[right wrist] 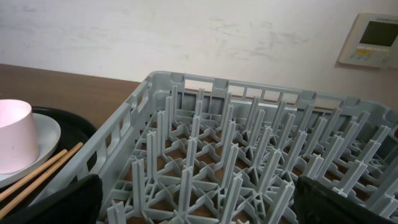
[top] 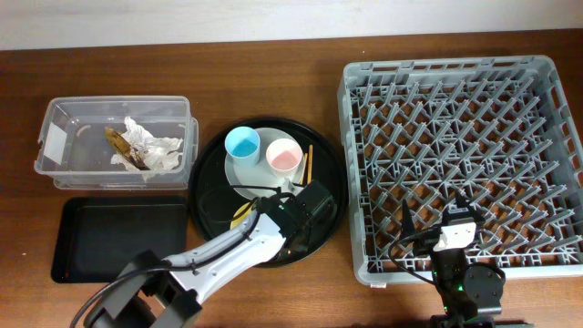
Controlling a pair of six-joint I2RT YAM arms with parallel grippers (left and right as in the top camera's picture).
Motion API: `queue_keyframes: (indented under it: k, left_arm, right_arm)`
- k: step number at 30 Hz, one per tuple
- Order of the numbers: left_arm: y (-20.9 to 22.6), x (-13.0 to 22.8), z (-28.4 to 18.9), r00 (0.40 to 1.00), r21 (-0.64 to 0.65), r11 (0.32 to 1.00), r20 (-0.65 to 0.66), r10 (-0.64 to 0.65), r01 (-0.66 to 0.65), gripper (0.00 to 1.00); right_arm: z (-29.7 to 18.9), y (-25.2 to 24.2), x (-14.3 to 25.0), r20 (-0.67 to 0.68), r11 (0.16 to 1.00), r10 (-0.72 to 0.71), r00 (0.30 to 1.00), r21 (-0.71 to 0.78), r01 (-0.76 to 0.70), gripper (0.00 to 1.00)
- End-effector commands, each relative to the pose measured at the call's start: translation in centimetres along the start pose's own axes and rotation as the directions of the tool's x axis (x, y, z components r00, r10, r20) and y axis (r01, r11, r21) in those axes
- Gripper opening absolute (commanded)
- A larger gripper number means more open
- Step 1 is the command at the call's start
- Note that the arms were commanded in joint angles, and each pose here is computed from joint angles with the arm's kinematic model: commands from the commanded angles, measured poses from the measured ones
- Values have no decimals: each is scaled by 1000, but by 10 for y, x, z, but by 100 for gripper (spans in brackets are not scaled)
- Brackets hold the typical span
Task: Sort waste into correct bins and load items into the dishwasher rack
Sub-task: 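Grasp the yellow bowl rim with the left gripper and lift it, then tip the yellow bowl over the small black tray to dump the food, then set the empty yellow bowl back on the round tray with the left gripper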
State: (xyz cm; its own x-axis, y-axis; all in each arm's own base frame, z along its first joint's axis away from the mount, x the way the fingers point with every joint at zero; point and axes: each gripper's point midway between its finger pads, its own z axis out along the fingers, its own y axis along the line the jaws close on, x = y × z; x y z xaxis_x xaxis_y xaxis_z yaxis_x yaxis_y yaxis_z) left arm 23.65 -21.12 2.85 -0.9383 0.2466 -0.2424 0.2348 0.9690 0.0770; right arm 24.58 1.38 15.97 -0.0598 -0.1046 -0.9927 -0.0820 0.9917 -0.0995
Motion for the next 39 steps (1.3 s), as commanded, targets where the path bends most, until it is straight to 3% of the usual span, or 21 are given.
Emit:
queue_keyframes:
  k: [1, 4, 7, 10, 12, 16, 17, 19, 22, 24, 25, 27, 28, 34, 39]
  left_arm:
    - [-7, -24, -35, 996, 56, 998, 80, -33, 28, 0]
    - [9, -62, -116, 970, 172, 979, 199, -143, 109, 0]
    - [93, -57, -167, 931, 305, 918, 181, -318, 254, 0]
    - [168, -47, -171, 874, 319, 862, 162, -459, 394, 0]
    - [228, -35, -166, 775, 326, 773, 156, -612, 544, 0]
    - [273, -13, -142, 635, 477, 611, 133, -761, 632, 0]
    - [284, -5, -129, 576, 525, 547, 127, -808, 652, 0]
    - [297, 5, -111, 487, 631, 443, 117, -866, 637, 0]
    - [306, 9, -97, 414, 770, 332, 98, -905, 545, 0]
    - [313, 10, -112, 404, 873, 315, 153, -902, 372, 0]
    - [322, 15, -124, 360, 914, 277, 162, -919, 296, 0]
    - [338, 25, -128, 289, 935, 225, 142, -947, 276, 0]
    - [342, 28, -144, 254, 964, 187, 137, -957, 188, 0]
    - [351, 41, -146, 177, 971, 114, 77, -981, 208, 0]
    - [347, 42, -146, 167, 974, 70, 34, -985, 217, 0]
  right_arm:
    - [0, -1, 3, -5, 1000, 5, 1000, 6, -4, 98]
    - [0, -1, 3, -5, 1000, 5, 1000, 6, -4, 98]
    - [0, -1, 3, -5, 1000, 5, 1000, 6, -4, 98]
    - [0, -1, 3, -5, 1000, 5, 1000, 6, -4, 98]
    - [0, -1, 3, -5, 1000, 5, 1000, 6, -4, 98]
    - [0, -1, 3, -5, 1000, 5, 1000, 6, -4, 98]
    - [0, -1, 3, -5, 1000, 5, 1000, 6, -4, 98]
    - [0, -1, 3, -5, 1000, 5, 1000, 6, -4, 98]
    - [0, -1, 3, -5, 1000, 4, 1000, 6, -4, 98]
    - [0, -1, 3, -5, 1000, 5, 1000, 6, -4, 98]
    - [0, -1, 3, -5, 1000, 5, 1000, 6, -4, 98]
    - [0, -1, 3, -5, 1000, 5, 1000, 6, -4, 98]
    - [0, -1, 3, -5, 1000, 5, 1000, 6, -4, 98]
    - [0, -1, 3, -5, 1000, 5, 1000, 6, -4, 98]
    - [0, -1, 3, -5, 1000, 5, 1000, 6, -4, 98]
